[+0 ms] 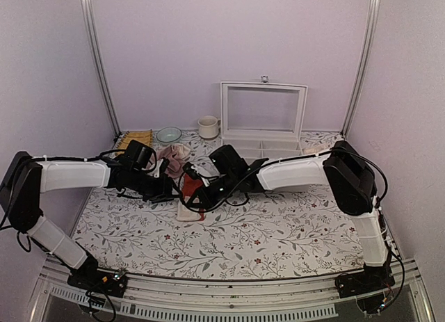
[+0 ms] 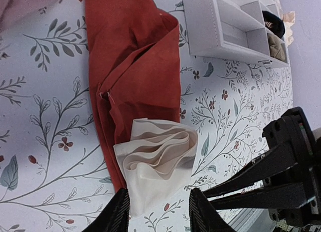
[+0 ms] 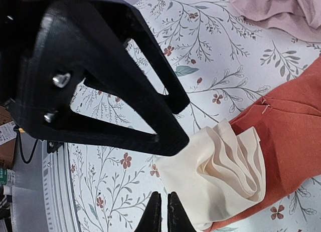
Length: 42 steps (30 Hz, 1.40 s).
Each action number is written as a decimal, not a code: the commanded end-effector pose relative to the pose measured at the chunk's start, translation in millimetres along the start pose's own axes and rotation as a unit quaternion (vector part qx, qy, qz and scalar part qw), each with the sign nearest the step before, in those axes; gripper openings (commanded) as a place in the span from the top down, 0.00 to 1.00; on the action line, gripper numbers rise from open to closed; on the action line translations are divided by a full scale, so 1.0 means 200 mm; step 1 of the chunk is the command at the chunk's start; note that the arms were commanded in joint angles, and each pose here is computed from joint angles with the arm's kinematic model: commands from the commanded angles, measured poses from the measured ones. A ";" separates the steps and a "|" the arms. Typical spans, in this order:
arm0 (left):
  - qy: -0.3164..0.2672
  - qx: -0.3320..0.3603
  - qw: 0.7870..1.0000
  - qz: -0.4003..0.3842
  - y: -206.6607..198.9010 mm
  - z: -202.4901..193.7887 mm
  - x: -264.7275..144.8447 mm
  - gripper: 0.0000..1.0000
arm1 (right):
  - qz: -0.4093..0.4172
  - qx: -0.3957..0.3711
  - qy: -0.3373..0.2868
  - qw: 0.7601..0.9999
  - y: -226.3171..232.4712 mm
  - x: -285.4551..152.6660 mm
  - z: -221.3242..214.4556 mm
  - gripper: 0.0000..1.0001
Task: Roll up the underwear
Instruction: Roll the underwear at the center of the board.
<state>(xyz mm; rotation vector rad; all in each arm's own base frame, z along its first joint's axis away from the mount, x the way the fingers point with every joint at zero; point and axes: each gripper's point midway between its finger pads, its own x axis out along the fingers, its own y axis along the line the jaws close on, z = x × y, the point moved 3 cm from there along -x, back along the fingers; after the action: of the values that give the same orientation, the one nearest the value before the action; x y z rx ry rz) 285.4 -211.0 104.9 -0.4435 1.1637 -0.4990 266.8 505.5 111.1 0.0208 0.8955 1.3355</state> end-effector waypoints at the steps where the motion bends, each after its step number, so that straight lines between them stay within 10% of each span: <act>1: -0.006 -0.002 1.000 -0.010 0.00 0.01 -0.01 0.59 | -0.011 0.039 0.042 0.998 -0.17 0.13 -0.21 0.94; 32: 0.048 0.026 0.997 -0.050 -0.04 -0.12 0.16 0.68 | -0.042 0.073 0.067 0.994 -0.30 0.18 -0.36 0.93; 42: 0.070 0.007 0.997 -0.019 0.05 -0.14 0.27 0.69 | -0.035 0.050 0.034 0.998 -0.22 0.09 -0.25 0.71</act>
<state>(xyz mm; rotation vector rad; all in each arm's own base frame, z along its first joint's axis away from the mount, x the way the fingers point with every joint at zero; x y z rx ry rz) 271.5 -228.9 49.2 -0.4410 1.3042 -0.5666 277.7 497.6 52.2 0.0405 0.9799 1.2697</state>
